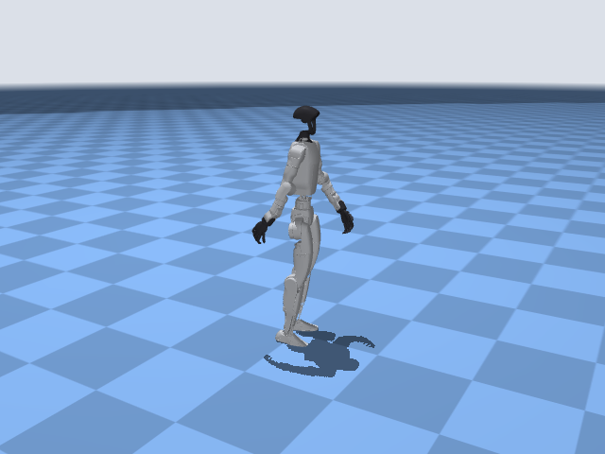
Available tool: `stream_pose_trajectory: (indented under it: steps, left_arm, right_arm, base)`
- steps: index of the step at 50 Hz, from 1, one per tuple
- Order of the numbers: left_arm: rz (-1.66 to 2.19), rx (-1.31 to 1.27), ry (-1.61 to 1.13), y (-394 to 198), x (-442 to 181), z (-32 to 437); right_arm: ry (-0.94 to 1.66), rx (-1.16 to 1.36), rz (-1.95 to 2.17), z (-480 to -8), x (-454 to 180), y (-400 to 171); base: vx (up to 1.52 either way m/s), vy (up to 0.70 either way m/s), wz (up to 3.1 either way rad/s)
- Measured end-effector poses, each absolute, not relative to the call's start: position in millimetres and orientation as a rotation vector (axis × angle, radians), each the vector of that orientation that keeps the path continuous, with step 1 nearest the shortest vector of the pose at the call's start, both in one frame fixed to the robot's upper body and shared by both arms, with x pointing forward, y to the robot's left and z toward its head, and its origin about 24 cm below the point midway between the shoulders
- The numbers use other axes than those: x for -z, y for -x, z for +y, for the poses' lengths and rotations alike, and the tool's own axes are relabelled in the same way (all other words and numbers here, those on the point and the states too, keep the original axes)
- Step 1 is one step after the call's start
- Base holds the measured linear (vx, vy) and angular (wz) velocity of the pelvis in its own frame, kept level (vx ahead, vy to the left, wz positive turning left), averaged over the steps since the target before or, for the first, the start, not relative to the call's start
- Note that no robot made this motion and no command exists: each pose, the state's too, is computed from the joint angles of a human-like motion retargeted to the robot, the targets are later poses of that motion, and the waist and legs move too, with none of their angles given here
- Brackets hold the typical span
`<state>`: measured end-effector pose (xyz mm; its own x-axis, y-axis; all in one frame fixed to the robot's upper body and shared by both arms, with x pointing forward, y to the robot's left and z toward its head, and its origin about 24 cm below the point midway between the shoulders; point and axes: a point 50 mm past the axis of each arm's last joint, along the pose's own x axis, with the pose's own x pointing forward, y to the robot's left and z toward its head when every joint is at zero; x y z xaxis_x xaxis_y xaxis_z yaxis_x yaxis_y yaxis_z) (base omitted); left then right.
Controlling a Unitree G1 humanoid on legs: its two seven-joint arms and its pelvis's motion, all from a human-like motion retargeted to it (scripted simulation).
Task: In place motions
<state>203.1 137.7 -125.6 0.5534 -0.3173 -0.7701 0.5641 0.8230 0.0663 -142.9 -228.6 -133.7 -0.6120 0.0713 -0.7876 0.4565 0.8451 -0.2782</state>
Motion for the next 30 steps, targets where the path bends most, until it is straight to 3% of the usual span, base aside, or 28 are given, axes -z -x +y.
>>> stream_pose_trajectory:
  steps: [7, 12, 17, 23, 26, 30]
  left_arm:
    - [1.628, 0.358, -0.457, -7, 179, 189]
    - [2.167, 0.157, -0.368, 152, 141, 214]
    - [2.372, 0.071, -0.312, 239, 98, 199]
    - [2.421, -0.052, -0.216, 251, 90, 186]
    - [2.313, -0.064, -0.192, 212, 115, 191]
    - [2.070, 0.025, -0.248, 117, 155, 204]
  right_arm:
    - [0.002, -0.013, 1.824, -216, 169, -7]
    - [0.345, -0.289, 1.290, -169, 154, -156]
    - [0.449, -0.350, 0.791, -117, 101, -254]
    - [0.453, -0.396, 0.558, -91, 74, -277]
    - [0.475, -0.430, 0.656, -101, 93, -257]
    - [0.460, -0.422, 0.973, -137, 138, -193]
  base:
    - [0.00, -0.01, 0.16]
    - [0.00, 0.00, 0.00]
    - [-0.03, 0.00, -0.20]
    - [-0.01, -0.01, 0.04]
    - [-0.03, -0.05, 0.31]
    - [-0.04, -0.01, 0.23]
